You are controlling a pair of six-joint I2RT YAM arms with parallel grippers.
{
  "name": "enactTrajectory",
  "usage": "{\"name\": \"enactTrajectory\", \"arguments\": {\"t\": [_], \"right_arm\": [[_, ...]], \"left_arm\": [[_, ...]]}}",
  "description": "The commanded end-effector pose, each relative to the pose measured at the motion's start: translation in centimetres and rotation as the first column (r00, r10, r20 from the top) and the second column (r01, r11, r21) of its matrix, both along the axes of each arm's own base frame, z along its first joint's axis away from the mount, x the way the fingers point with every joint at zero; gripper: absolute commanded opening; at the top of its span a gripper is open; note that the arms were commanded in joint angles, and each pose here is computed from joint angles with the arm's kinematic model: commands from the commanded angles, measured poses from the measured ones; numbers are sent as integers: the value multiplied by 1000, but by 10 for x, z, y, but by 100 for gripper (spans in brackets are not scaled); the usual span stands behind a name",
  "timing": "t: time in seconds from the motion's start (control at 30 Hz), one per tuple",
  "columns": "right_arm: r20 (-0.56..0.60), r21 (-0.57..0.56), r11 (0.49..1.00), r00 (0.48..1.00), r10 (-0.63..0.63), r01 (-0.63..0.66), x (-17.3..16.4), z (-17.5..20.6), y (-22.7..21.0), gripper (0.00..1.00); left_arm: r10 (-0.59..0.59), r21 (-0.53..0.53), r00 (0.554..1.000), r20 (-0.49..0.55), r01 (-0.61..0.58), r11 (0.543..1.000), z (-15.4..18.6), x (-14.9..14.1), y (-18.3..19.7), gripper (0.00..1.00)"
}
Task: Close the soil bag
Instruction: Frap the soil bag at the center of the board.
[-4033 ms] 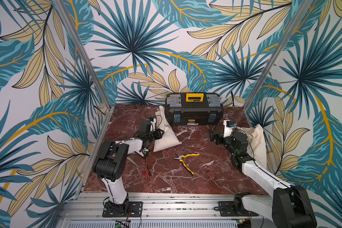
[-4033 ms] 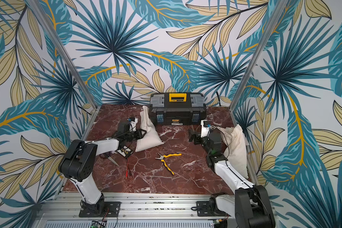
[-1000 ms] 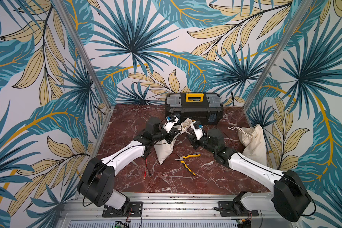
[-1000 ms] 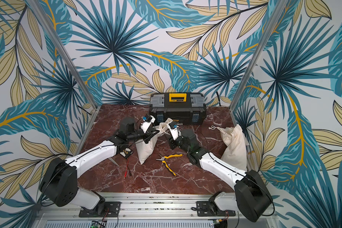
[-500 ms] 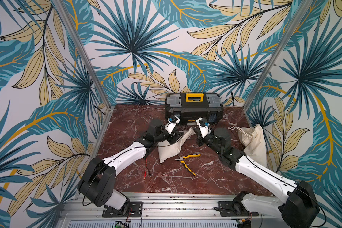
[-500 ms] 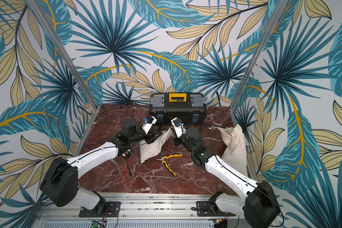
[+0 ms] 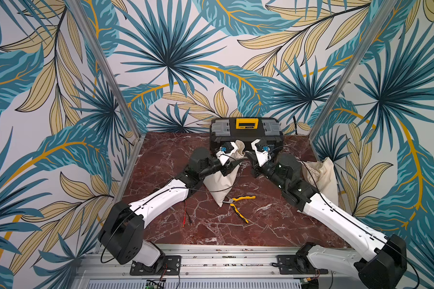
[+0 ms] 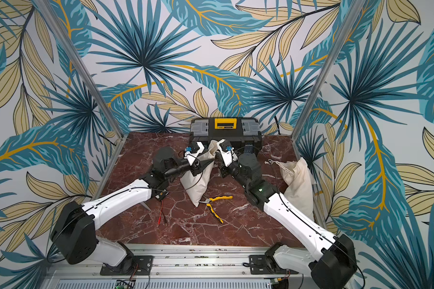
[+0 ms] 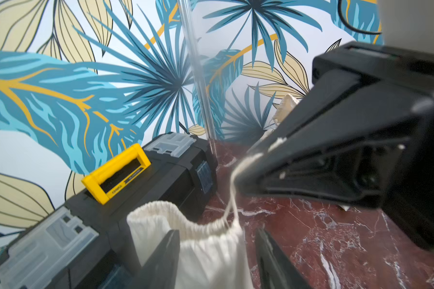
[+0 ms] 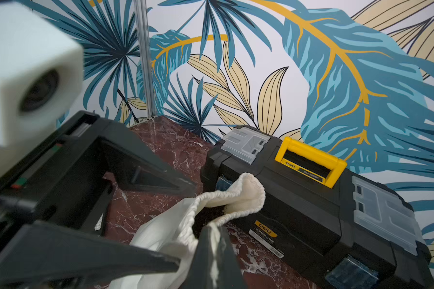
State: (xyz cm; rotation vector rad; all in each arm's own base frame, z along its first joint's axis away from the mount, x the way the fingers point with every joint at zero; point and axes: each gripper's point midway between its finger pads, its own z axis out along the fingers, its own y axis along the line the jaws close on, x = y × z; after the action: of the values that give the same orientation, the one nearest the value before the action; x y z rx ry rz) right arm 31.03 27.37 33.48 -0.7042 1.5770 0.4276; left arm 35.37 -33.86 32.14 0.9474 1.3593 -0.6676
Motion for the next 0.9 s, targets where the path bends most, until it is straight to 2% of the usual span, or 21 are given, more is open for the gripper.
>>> {"name": "enactTrajectory", "arguments": {"t": [0.0,0.1,0.23,0.4,0.5,0.6,0.77,0.87], "right_arm": [[59,54,998,998,18,-21,-1,30,4,0],[74,53,999,997,8,-12,0,38,2,0],[155,65,995,985,-81,72,1,68,-18,0],[253,139,980,952,-175,143,-9,120,-46,0],[290,214,959,926,-242,183,-18,145,-67,0],[362,322,932,887,-285,168,-40,178,-91,0],[391,365,921,875,-284,136,-52,199,-99,0],[380,363,922,881,-281,137,-50,199,-97,0]], "left_arm": [[-51,-6,997,59,51,999,12,5,-16,45],[-60,44,997,43,58,997,-5,13,-24,32],[-13,135,1000,5,12,991,-48,26,-23,17],[161,270,986,-52,-141,952,-105,55,-7,8],[296,342,953,-65,-257,904,-130,73,8,9],[372,451,925,-75,-302,840,-161,88,17,15],[418,487,902,-113,-316,814,-181,97,18,21],[485,489,868,-109,-378,786,-183,105,30,23]]}}
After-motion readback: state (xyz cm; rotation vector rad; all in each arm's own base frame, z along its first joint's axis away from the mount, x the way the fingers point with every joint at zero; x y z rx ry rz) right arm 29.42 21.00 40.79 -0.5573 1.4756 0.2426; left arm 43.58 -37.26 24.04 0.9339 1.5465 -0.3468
